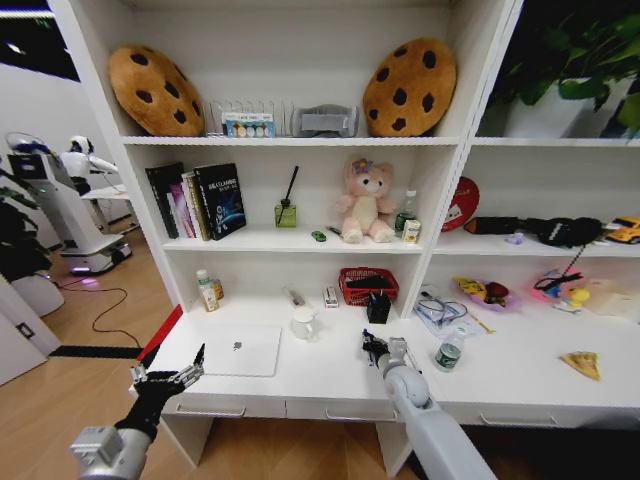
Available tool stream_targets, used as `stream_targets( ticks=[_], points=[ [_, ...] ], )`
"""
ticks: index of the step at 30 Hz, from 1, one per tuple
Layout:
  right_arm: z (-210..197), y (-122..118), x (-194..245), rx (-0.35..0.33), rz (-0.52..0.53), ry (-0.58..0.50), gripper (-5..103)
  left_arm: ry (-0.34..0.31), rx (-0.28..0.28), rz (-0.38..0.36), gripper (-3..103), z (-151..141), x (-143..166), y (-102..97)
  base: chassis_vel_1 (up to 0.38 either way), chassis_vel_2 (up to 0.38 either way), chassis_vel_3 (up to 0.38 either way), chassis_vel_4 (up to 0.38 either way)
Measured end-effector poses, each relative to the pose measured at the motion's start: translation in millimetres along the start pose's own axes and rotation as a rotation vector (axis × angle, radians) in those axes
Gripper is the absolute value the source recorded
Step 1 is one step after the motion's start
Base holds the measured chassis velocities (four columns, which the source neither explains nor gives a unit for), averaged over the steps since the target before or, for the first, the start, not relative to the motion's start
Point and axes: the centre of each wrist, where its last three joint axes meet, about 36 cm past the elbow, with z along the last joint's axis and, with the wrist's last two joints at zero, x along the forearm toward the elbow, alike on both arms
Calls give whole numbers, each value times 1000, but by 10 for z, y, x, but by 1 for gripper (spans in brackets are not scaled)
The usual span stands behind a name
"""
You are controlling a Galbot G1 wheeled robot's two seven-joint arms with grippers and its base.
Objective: Organize the objects on the table.
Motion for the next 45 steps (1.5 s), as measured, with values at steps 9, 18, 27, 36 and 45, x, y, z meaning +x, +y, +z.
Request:
stream_targets(
  ticks=[9,18,27,36,45],
  points=[
    [-369,-236,-630,115,23,-275,9,0,0,0,100,0,0,0,0,0,0,0],
    [-796,-411,-1098,203,70,-374,9,0,0,0,100,0,0,0,0,0,0,0],
    [-701,-343,-911,177,79,-342,9,0,0,0,100,0,0,0,0,0,0,0],
    [-576,-356,-781,164,111,-304,9,0,0,0,100,0,0,0,0,0,0,0],
    [-436,-374,-813,159,138,-245,18,0,0,0,100,0,0,0,0,0,0,0]
  ],
)
